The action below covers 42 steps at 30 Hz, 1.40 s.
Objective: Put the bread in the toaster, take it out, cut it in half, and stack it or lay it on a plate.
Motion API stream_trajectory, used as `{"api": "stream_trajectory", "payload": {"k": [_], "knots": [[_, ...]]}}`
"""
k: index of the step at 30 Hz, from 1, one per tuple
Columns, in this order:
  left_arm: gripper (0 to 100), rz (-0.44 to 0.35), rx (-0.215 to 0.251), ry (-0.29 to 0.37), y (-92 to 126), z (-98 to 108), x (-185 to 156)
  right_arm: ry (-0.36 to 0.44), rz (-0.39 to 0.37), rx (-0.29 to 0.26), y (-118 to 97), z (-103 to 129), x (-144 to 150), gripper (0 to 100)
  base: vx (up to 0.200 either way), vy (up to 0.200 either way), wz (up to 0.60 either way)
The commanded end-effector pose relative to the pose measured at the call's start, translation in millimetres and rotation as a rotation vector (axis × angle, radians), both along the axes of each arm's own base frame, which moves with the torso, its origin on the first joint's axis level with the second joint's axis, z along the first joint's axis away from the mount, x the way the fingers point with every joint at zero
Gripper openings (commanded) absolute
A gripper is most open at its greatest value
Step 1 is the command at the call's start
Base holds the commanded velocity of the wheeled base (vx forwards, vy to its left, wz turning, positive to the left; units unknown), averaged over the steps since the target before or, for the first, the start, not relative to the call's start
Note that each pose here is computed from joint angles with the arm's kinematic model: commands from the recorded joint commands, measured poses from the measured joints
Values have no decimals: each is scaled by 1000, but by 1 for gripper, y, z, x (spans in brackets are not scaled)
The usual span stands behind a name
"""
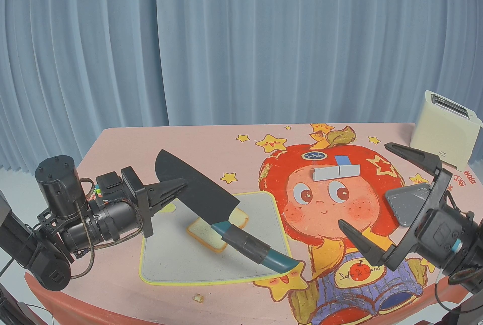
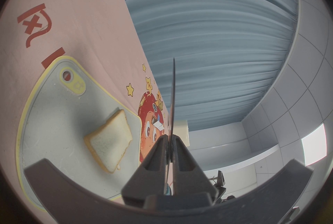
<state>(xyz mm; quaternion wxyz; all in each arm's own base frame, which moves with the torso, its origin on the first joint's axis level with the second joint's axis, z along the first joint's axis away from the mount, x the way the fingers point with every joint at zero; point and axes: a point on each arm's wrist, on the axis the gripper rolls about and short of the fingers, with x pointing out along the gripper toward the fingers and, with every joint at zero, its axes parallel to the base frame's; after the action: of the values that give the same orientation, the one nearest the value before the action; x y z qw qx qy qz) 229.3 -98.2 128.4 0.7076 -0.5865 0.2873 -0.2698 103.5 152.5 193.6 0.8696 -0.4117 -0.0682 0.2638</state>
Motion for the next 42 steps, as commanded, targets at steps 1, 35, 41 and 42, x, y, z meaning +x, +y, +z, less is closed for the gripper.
{"api": "stream_trajectory", "payload": {"k": [1,35,41,42], "knots": [[0,12,-40,-19,1,0,3,-60,33,-207,10,-47,-10,100,0,0,0],[0,44,-113,-70,6,6,8,-301,17,-392,45,-82,12,100,0,0,0],[0,42,-127,-58,5,6,8,-353,39,-423,67,-81,17,100,0,0,0],[0,42,-130,-56,5,7,8,-358,44,-426,68,-81,17,100,0,0,0]]}}
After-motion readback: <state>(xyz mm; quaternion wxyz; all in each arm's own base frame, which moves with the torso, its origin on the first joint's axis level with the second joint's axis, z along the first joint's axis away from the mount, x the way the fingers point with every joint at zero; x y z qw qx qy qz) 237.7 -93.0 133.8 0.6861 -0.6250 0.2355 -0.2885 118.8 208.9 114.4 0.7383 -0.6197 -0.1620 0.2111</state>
